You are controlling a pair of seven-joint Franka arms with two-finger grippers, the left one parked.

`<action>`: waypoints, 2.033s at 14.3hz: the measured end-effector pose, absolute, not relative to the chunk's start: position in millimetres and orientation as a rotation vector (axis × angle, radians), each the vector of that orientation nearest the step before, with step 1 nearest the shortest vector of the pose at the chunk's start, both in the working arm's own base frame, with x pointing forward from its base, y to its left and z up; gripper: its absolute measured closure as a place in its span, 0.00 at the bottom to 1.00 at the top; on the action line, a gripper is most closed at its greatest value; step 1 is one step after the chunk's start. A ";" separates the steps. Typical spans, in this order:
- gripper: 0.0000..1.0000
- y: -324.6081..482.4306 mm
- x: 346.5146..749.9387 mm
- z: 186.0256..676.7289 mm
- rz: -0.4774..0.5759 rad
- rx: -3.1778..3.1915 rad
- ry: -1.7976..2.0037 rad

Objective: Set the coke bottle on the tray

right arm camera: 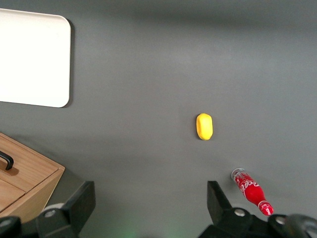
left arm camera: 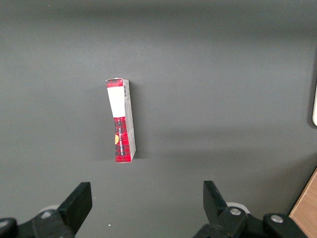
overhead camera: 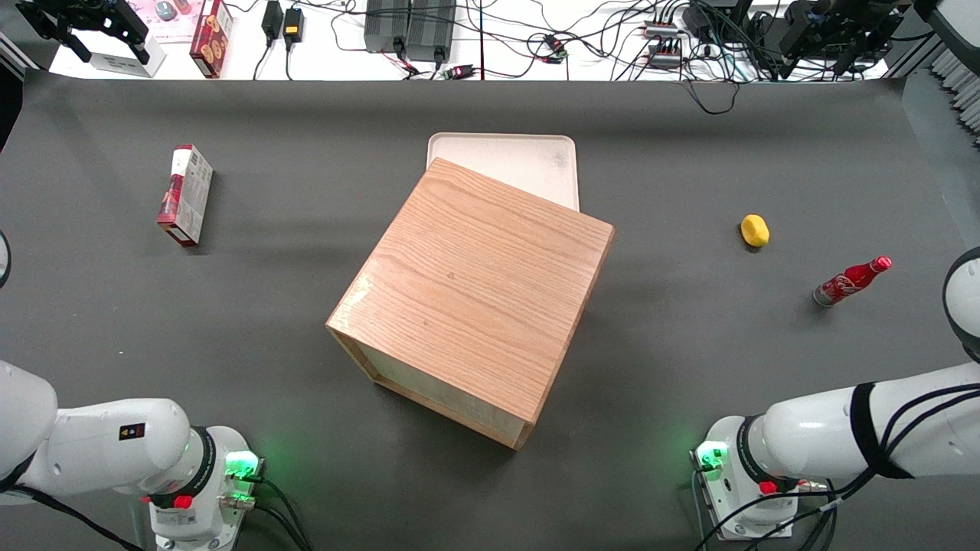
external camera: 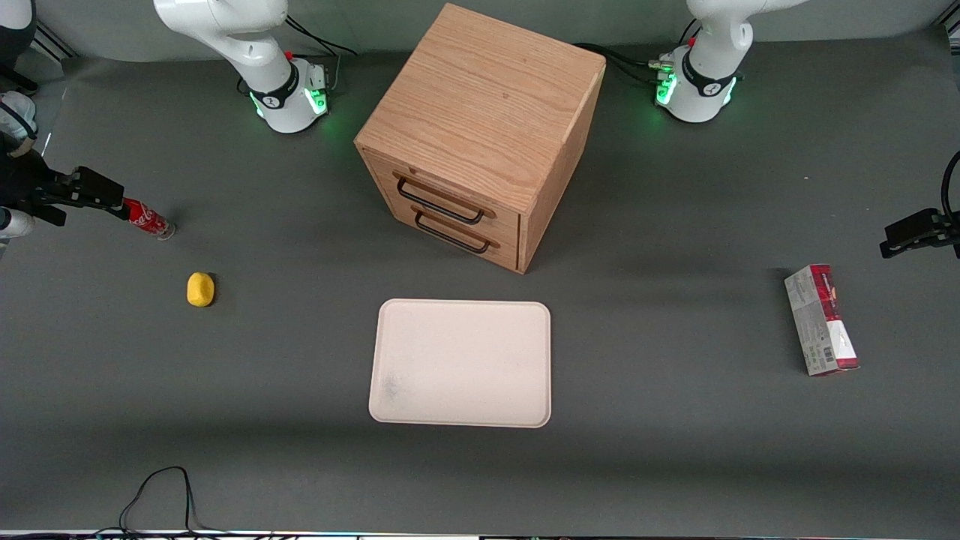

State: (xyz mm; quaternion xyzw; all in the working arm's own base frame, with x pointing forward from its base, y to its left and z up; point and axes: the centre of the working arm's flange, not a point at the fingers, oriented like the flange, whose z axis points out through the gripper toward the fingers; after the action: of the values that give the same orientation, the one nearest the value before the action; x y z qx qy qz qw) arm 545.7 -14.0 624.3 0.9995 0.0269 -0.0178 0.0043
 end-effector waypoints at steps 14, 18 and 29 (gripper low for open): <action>0.00 -18.5 540.2 625.3 -0.093 3.131 0.075; 0.00 -35.6 505.9 646.8 -0.079 3.128 0.039; 0.00 -186.7 424.1 632.3 -0.064 3.137 0.133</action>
State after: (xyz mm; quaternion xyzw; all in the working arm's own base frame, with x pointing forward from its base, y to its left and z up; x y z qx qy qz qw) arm 424.1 -186.7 632.3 0.9989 0.0423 -0.0204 0.0004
